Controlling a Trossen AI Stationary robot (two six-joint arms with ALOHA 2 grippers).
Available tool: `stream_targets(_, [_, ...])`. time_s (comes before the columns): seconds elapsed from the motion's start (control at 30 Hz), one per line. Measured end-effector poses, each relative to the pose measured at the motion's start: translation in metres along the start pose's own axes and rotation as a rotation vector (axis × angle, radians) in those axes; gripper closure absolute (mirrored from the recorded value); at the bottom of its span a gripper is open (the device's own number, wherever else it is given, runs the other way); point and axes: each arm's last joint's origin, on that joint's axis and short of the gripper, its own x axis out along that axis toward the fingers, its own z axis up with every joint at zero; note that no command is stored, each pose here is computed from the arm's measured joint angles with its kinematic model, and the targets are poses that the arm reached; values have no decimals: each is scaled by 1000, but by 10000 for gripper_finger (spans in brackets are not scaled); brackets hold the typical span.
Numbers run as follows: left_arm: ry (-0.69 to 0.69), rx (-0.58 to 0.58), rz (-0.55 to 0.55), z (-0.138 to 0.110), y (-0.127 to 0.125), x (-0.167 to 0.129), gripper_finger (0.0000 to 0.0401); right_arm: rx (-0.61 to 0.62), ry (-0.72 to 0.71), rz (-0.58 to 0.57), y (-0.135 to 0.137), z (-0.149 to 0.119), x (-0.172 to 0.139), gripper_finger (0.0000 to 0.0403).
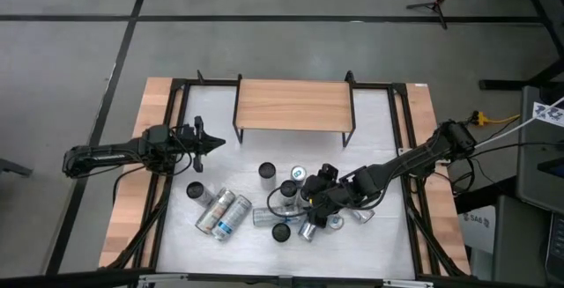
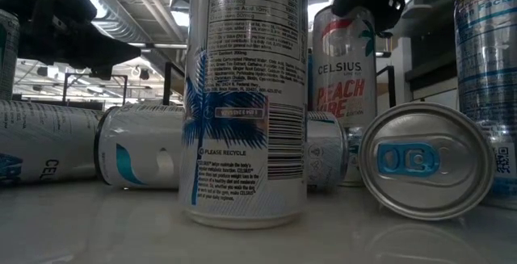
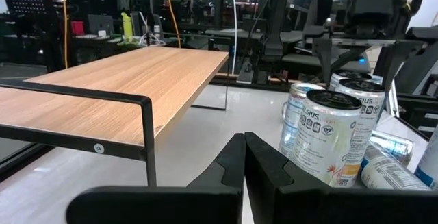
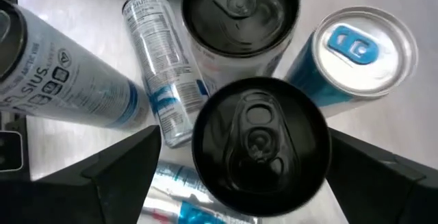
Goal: Sort soda cans
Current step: Put the middle white pink soda can on the shelf
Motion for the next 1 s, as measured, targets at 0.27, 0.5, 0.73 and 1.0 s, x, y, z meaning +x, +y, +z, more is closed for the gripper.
stream_targets(0.27, [2, 0, 0, 0, 0, 0, 401, 1, -8, -5, 1, 0, 2, 24])
stream_targets(0.5, [0, 0, 0, 0, 0, 0, 401, 1, -15, -16, 0, 1, 2, 25])
stream_targets(0.73, [1, 0, 0, 0, 0, 0, 401, 0, -20, -28, 0, 1, 2, 74])
stream_targets(1.0, [1, 0, 0, 0, 0, 0, 401, -1, -19, -29, -1, 0, 2, 159])
